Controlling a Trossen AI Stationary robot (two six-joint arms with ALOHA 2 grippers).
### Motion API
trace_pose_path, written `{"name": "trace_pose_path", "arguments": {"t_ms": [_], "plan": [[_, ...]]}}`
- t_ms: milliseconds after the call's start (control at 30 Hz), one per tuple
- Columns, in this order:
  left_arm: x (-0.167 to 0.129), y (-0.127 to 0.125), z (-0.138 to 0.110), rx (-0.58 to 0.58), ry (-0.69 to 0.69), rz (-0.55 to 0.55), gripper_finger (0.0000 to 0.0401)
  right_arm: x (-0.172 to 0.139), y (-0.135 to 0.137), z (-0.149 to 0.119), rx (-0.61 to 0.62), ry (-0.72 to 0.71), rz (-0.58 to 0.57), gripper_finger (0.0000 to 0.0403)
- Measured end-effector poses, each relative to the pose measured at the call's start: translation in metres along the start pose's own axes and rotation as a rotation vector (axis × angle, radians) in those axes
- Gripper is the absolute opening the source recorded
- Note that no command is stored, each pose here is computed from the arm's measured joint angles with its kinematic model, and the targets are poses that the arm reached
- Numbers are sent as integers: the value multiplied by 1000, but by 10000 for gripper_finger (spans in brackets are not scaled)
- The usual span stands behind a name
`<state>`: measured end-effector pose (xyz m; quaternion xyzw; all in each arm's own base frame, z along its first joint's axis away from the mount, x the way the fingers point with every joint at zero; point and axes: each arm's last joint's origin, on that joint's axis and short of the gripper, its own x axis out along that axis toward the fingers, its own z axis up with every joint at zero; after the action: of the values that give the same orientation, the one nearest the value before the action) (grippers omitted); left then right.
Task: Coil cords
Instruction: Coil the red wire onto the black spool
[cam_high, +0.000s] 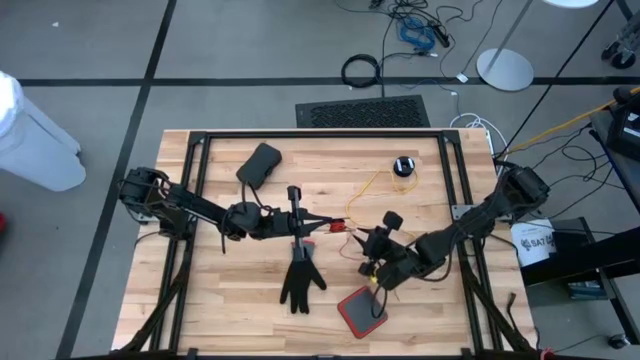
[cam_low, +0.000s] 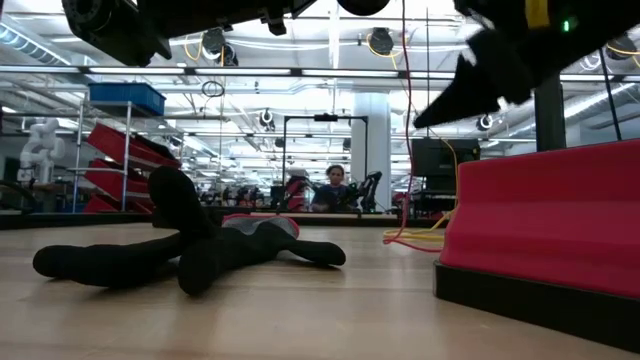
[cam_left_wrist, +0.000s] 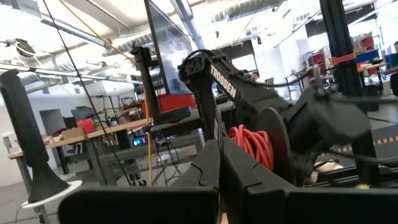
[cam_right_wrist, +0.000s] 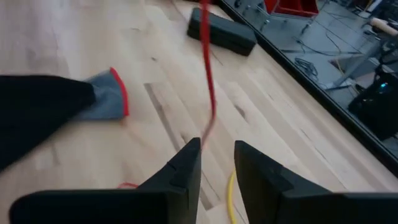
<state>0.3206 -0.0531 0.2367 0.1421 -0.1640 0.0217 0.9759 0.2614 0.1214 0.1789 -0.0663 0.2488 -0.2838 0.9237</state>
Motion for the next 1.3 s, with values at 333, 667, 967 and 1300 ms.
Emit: {"name": "trace_pose_path", "arguments": {"t_ms": [333,667,967,1300], "plan": [[0,0,0,-1,-3,1,0,6,-1,-10,8,-124,31,63],[0,0,0,-3,-3,0,0,16,-8,-6,21,-126,5,60],[0,0,0,-3,-2,-1,0,17,-9,-5,28,-126,1,38],[0,0,0,-3,-4,-2,0,20,-10,3,125,-172,6,2]]}}
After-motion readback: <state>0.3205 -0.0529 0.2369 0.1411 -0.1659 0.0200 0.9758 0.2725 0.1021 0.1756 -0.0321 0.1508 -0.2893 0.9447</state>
